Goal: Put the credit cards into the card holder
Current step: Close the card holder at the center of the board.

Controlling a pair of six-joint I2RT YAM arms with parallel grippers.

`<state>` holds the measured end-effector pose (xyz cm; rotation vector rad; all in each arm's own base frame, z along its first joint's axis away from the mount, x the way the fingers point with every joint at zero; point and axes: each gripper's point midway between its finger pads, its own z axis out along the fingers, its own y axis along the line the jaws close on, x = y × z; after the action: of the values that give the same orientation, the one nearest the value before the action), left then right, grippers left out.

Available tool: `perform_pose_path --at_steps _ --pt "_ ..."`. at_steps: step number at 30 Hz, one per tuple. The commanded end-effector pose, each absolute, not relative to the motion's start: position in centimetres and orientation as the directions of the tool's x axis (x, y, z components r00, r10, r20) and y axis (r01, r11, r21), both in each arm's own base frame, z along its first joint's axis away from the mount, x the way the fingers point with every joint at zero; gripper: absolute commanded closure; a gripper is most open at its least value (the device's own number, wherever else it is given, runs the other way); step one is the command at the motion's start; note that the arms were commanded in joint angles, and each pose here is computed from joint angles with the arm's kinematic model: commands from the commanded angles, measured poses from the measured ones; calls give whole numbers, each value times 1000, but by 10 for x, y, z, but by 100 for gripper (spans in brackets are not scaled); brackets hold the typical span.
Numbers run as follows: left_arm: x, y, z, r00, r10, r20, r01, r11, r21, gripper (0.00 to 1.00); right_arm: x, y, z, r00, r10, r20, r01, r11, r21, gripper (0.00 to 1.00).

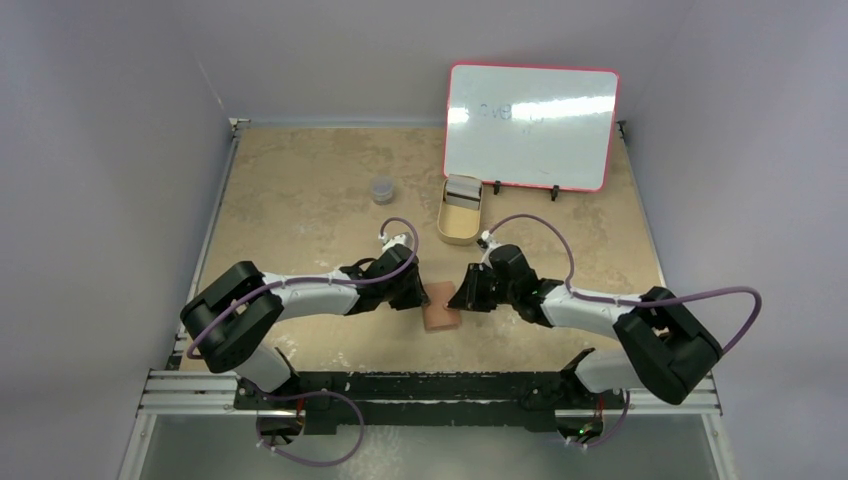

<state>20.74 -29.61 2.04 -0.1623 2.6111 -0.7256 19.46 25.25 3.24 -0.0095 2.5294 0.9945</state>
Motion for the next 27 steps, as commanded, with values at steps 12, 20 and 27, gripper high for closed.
perform_pose_path --at_steps 12,20,27 --pt "206 -305 22 -908 -211 -361 24 836 -549 83 214 260 37 -883 152 -445 -173 774 609 82" --pt "206 -305 23 -908 -214 -360 22 834 -552 83 212 256 33 -888 116 -445 -164 824 543 84" --pt "206 -305 24 -906 -215 -364 24 833 -552 83 208 260 56 -881 94 -464 -205 808 552 83"
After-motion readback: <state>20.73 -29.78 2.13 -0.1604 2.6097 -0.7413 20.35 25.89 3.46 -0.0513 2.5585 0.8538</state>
